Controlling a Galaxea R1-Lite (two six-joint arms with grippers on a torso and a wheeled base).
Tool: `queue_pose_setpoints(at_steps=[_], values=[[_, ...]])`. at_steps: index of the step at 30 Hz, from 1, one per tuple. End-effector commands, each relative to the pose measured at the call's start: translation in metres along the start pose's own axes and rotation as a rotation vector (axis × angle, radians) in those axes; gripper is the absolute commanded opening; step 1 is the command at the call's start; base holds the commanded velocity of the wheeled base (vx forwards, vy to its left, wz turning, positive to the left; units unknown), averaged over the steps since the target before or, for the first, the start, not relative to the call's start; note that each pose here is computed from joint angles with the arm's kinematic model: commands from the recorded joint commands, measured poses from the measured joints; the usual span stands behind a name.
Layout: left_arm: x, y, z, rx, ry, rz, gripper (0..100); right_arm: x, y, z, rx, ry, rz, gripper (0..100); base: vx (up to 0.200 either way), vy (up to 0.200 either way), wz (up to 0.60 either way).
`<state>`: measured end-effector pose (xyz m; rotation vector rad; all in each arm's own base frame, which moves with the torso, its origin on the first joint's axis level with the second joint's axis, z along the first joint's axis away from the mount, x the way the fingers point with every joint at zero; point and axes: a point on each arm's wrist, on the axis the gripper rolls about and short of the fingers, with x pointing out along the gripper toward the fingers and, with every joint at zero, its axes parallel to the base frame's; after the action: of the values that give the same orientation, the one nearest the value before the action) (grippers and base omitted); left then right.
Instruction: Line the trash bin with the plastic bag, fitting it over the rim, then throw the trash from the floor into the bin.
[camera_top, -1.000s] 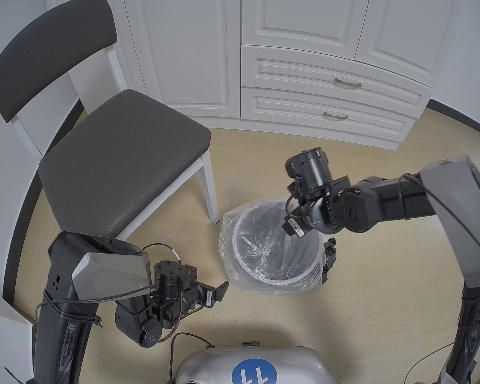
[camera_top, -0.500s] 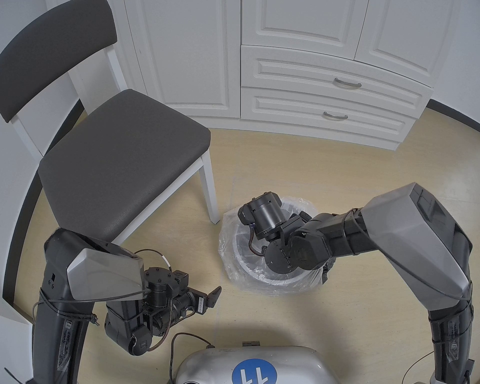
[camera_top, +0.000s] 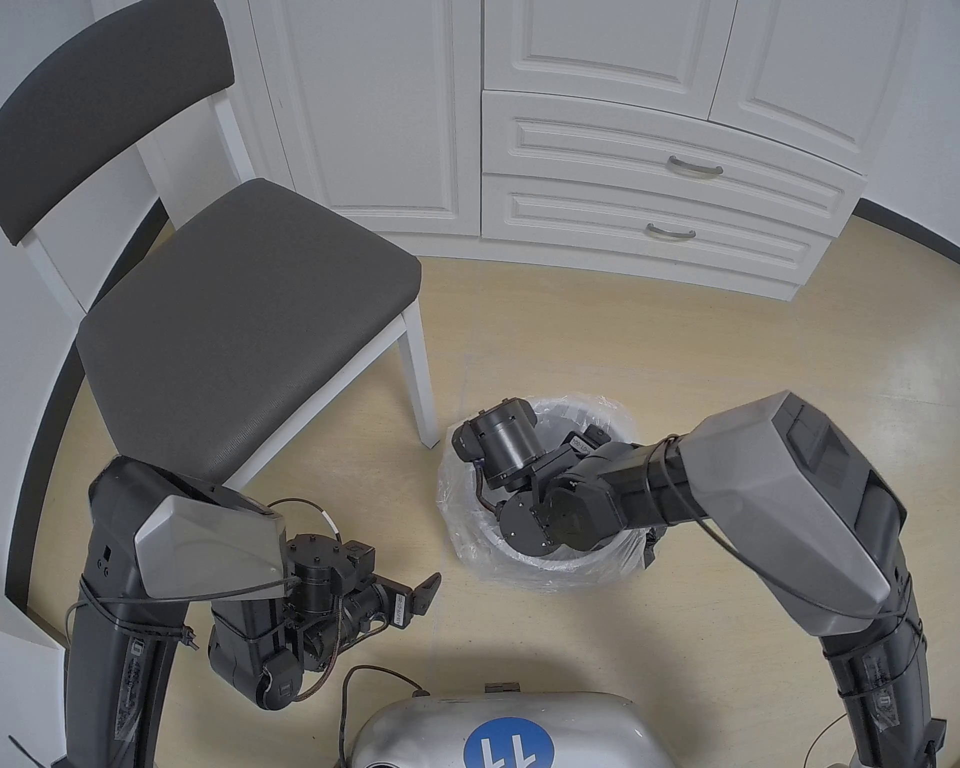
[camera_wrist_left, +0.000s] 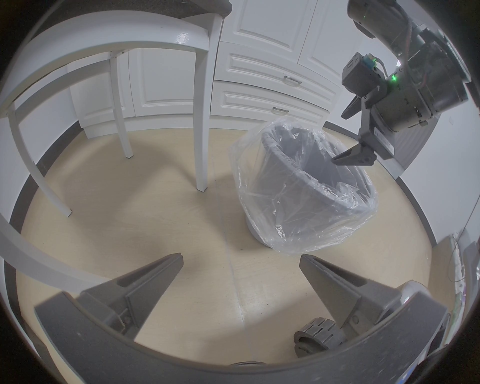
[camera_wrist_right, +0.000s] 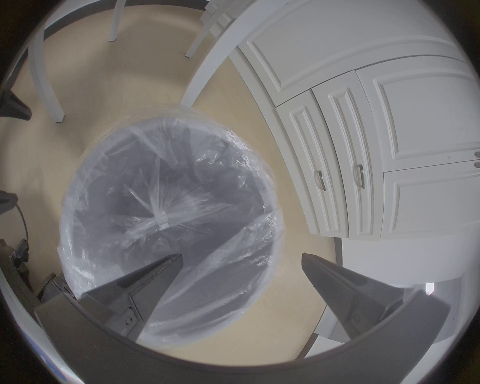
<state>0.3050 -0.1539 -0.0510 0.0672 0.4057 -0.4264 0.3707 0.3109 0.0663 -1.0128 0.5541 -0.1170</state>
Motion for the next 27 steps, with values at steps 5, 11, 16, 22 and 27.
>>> queue_pose_setpoints(at_steps=[5,11,16,22,27], values=[[0.004,0.001,-0.003,-0.002,0.005,0.007,100,0.014,0.018,-0.002,-0.019,0.025,-0.010,100,0.000,0.000,0.00],[0.004,0.001,-0.003,-0.004,0.002,0.007,100,0.024,0.003,-0.005,0.005,0.052,-0.038,100,0.000,0.000,0.00],[0.005,0.001,-0.002,-0.007,-0.001,0.008,100,0.023,-0.021,-0.007,0.016,0.062,-0.055,100,0.000,0.000,0.00],[0.004,0.001,-0.002,-0.007,-0.003,0.007,100,0.019,-0.052,-0.024,-0.016,0.100,-0.067,100,0.000,0.000,0.00],[0.003,0.001,-0.002,-0.009,-0.001,0.007,100,0.021,-0.073,-0.037,-0.013,0.134,-0.079,100,0.000,0.000,0.00]])
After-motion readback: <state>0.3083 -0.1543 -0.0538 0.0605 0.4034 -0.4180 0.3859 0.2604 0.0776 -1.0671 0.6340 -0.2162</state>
